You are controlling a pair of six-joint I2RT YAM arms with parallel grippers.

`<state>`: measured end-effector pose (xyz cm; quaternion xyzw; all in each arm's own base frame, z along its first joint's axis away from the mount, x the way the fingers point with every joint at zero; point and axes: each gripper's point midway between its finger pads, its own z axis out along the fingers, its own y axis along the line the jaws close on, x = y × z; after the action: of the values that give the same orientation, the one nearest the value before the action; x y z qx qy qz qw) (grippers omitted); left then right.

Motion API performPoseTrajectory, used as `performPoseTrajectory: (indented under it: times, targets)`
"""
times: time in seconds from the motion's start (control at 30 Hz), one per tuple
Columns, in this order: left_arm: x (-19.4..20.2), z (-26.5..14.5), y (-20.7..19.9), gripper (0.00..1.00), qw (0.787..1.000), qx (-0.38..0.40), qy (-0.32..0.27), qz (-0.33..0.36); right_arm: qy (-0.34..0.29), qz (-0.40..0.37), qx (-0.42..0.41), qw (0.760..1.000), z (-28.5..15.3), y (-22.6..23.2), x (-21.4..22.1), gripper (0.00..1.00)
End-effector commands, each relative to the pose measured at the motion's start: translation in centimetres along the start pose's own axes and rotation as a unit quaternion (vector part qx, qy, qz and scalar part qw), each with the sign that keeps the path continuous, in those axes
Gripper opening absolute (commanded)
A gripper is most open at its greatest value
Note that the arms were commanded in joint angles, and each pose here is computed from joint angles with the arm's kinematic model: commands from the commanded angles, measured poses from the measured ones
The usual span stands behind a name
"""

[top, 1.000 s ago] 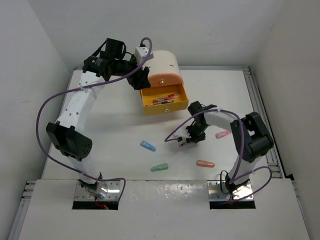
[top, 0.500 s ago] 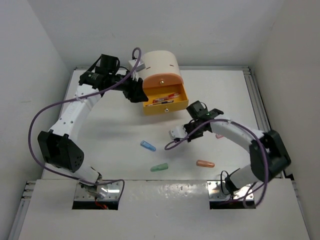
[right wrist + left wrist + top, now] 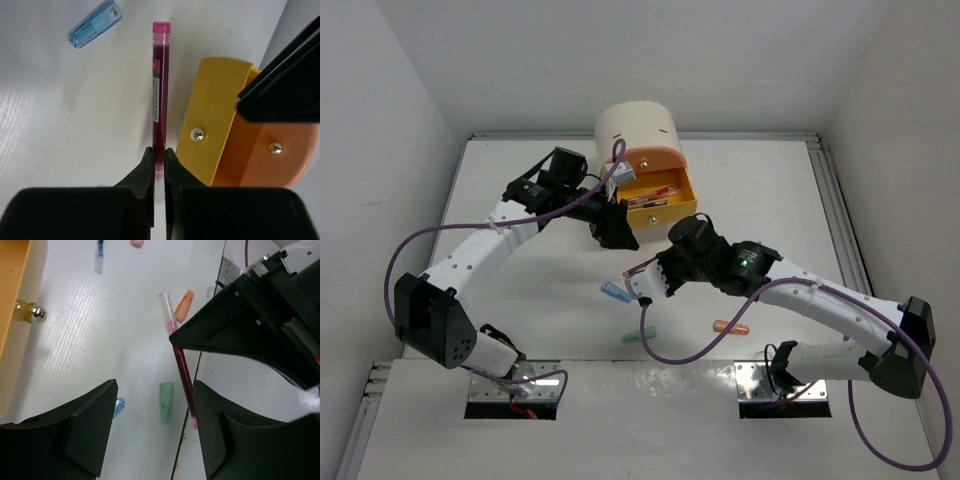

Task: Sort the stationery into containers
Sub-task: Pick up the pen from the center of the board, then place the pen in the drawer.

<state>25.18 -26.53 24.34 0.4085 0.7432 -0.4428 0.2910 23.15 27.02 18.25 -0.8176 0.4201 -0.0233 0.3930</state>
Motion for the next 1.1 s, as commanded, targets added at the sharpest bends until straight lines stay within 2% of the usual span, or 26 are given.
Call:
performPoseTrajectory:
  times: [0.0,0.23,0.47,0.57,0.6,0.67,0.7,0.8,0.83,0.87,0.9,0.93,0.97,1.03,1.07]
  targets:
    - [-0.4,0.5,-1.7,0.68,1.000,0.018,-0.008,0.016,0.010,-0.003,0.047,0.999,-0.9,-2.7,-1.7,0.00]
    - [2.6,2.7,-3.2,0.70,0.998,0.026,0.040,0.027,0.021,-0.021,0.067,0.997,-0.2,-4.1,-2.0,0.00]
    - [4.2,3.5,-3.3,0.68,0.998,0.025,0.061,0.024,0.026,-0.023,0.074,0.997,-0.2,-4.3,-2.0,0.00]
    - [4.2,3.7,-3.3,0.52,0.997,0.025,0.064,0.030,0.020,-0.022,0.075,0.997,-0.4,-4.2,-2.2,0.00]
    - [4.1,3.7,-3.1,0.39,0.997,0.020,0.063,0.032,0.020,-0.022,0.077,0.997,-0.6,-4.2,-2.2,0.00]
    - [3.3,3.6,-2.6,0.27,0.997,0.008,0.061,0.040,0.019,-0.018,0.077,0.997,-0.7,-3.9,-2.2,0.00]
    - [3.0,3.4,-2.1,0.19,0.997,-0.004,0.061,0.047,0.018,-0.014,0.081,0.996,-1.1,-4.0,-2.2,0.08]
    - [-0.2,2.0,-0.6,0.14,0.996,-0.037,0.040,0.071,0.002,0.021,0.081,0.996,-2.1,-3.4,-2.4,0.40]
    - [-0.8,1.9,0.4,0.14,0.995,-0.047,0.044,0.077,0.005,0.031,0.079,0.996,-2.4,-3.1,-1.8,0.44]
    - [-3.1,0.5,0.9,0.13,0.993,-0.068,0.033,0.093,0.003,0.050,0.082,0.995,-2.7,-2.9,-1.5,0.46]
    - [-4.2,-0.2,2.0,0.12,0.988,-0.094,0.035,0.118,-0.002,0.059,0.092,0.994,-3.4,-3.0,-1.2,0.46]
    - [-3.8,-0.2,3.2,0.12,0.987,-0.100,0.059,0.111,0.009,0.075,0.091,0.993,-3.4,-2.6,0.2,0.46]
    - [-6.6,-1.5,3.9,0.13,0.982,-0.122,0.039,0.138,0.014,0.086,0.087,0.992,-3.6,-2.1,1.0,0.46]
    - [-7.4,-1.8,6.2,0.15,0.977,-0.149,0.051,0.141,0.040,0.107,0.068,0.991,-3.7,-0.7,3.8,0.45]
    - [-9.3,-2.5,6.9,0.15,0.970,-0.172,0.044,0.164,0.042,0.112,0.056,0.991,-3.6,-0.1,4.5,0.45]
